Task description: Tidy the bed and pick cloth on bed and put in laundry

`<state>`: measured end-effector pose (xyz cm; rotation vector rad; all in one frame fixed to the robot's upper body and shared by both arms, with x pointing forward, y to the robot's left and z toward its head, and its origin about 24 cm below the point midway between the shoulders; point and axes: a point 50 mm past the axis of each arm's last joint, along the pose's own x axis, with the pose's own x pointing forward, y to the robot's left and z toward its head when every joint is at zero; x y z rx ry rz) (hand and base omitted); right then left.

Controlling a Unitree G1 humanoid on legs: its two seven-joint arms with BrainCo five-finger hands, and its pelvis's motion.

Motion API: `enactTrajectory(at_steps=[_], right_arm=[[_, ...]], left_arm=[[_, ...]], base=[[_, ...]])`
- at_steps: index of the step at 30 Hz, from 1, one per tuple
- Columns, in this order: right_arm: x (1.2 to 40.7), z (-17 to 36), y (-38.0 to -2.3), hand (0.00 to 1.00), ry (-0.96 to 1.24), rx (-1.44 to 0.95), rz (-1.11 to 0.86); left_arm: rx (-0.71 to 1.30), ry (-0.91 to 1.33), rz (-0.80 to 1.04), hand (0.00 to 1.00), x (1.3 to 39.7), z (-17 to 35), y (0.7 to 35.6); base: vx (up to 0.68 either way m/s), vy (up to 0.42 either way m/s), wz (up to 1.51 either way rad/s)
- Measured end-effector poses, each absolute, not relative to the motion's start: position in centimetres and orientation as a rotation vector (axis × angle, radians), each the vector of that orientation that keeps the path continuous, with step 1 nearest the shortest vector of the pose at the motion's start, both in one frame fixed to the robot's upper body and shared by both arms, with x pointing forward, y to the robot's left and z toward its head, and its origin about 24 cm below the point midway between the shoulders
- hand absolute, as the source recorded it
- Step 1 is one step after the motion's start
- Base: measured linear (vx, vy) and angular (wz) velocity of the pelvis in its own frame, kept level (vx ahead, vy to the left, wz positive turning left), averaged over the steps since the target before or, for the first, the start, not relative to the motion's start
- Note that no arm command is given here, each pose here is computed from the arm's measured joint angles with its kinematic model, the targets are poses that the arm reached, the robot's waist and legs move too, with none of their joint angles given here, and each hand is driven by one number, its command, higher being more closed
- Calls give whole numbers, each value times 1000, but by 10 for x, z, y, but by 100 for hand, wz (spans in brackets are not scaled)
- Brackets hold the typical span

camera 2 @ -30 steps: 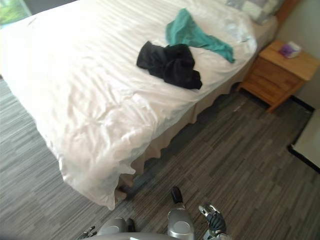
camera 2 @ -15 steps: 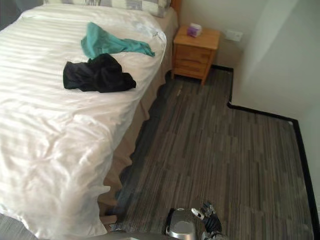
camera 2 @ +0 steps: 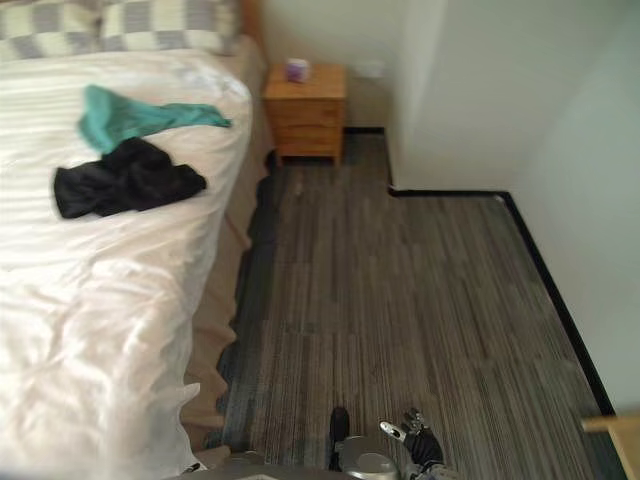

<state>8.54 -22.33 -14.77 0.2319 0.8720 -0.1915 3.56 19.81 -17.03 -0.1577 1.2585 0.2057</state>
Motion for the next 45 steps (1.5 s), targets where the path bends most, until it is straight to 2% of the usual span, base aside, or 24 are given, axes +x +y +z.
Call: enactTrajectory(at_steps=[1, 7, 12, 17, 20, 25, 32, 37, 41, 45], right_arm=[[58, -158, -219, 0, 987, 267, -266], [58, -158, -219, 0, 988, 269, -272], [57, -160, -218, 0, 996, 321, -350], [73, -156, -214, 0, 942, 386, -406], [99, -147, -219, 0, 864, 390, -372], [92, -147, -228, 0, 898, 349, -340], [94, -149, -222, 0, 902, 379, -331], [83, -153, -225, 0, 948, 359, -345], [97, -152, -220, 0, 946, 318, -305], [111, -150, -209, 0, 919, 348, -282]], left_arm=[[-204, 1381, 206, 0, 29, -173, 202], [-204, 1383, 208, 0, 28, -173, 202], [-222, 1372, 229, 0, 29, -173, 204], [-178, 1350, 260, 0, 35, -171, 211], [-187, 1323, 283, 0, 43, -170, 210], [-317, 1149, 362, 0, 57, -162, 207], [-373, 1078, 361, 0, 65, -157, 210], [-465, 1065, 399, 0, 66, -159, 209], [-523, 1031, 384, 0, 66, -158, 211], [-482, 1071, 365, 0, 64, -158, 217]], base=[[-1, 7, -6], [1, 1, 3], [20, 10, 11], [-29, -56, -1], [85, -177, -53], [273, -175, 6], [387, -29, -57], [389, 176, -25], [510, 352, -20], [636, 321, 8]])
